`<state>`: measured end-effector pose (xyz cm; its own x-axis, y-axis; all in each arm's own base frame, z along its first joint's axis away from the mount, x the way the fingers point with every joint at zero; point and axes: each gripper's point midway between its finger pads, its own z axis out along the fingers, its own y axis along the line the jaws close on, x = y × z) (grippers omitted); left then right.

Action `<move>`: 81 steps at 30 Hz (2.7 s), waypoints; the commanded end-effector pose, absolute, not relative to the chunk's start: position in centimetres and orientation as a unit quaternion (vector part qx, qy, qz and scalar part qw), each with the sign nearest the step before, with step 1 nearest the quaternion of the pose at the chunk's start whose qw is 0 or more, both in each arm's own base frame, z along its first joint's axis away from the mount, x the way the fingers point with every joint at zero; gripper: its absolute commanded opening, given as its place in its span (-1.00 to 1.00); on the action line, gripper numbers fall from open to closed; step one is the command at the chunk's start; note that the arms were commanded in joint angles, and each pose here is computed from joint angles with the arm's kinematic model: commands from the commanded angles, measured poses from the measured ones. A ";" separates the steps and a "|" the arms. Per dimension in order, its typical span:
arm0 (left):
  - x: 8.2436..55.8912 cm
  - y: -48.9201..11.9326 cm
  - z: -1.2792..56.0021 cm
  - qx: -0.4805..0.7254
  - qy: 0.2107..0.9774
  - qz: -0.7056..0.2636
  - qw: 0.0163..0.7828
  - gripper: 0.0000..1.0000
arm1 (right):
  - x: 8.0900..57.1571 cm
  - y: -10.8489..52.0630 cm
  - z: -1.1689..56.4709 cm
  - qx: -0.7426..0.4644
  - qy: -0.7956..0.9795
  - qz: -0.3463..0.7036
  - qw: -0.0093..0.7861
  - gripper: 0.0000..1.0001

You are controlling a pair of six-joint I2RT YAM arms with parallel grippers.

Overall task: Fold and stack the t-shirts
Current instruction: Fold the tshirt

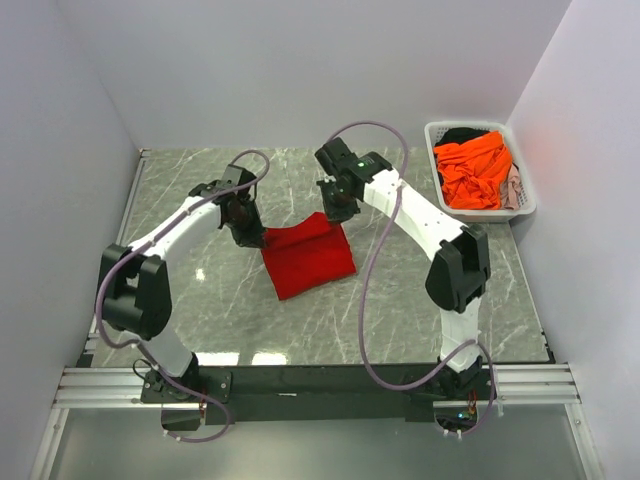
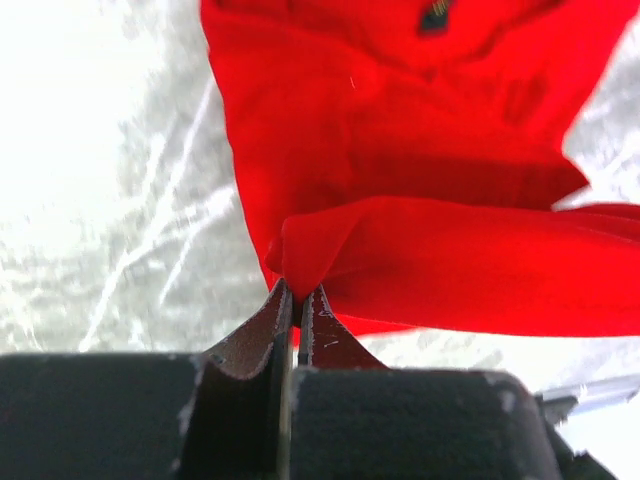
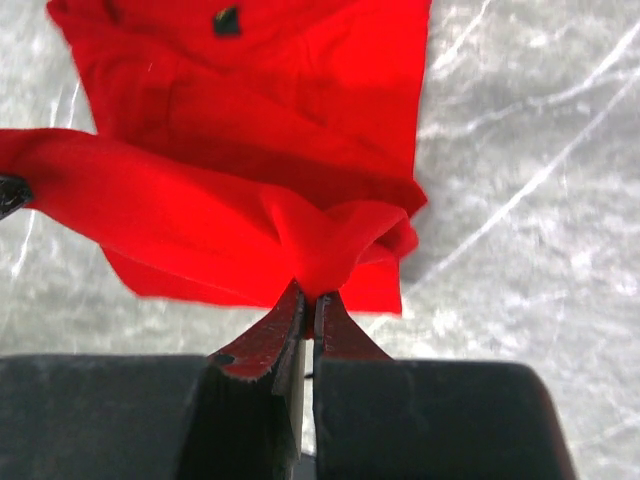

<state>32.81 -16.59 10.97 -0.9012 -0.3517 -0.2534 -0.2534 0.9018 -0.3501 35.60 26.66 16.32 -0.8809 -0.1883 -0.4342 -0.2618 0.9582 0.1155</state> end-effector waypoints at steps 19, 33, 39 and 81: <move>38.4 -13.8 5.9 -0.200 0.955 -0.088 0.200 -0.89 | 43.1 26.0 9.9 -0.074 0.957 0.079 0.269 -0.98; 39.3 -13.0 8.1 -0.220 0.941 -0.084 0.244 -0.31 | 44.9 26.0 13.6 -0.065 0.936 0.090 0.335 -0.20; 38.2 -13.7 12.3 -0.222 0.922 -0.119 0.294 0.33 | 43.1 26.2 18.6 -0.075 0.911 0.143 0.379 -0.07; 48.1 -17.5 9.2 -0.146 0.901 -0.256 0.318 0.36 | 47.0 30.3 12.1 0.002 0.834 0.498 0.237 -0.24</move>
<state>48.05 -18.57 4.74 -0.7959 -0.4268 -0.4294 -0.1301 0.8132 -0.5672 47.28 30.42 4.89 -0.9338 0.2248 -0.2785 -0.1164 0.5452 0.8302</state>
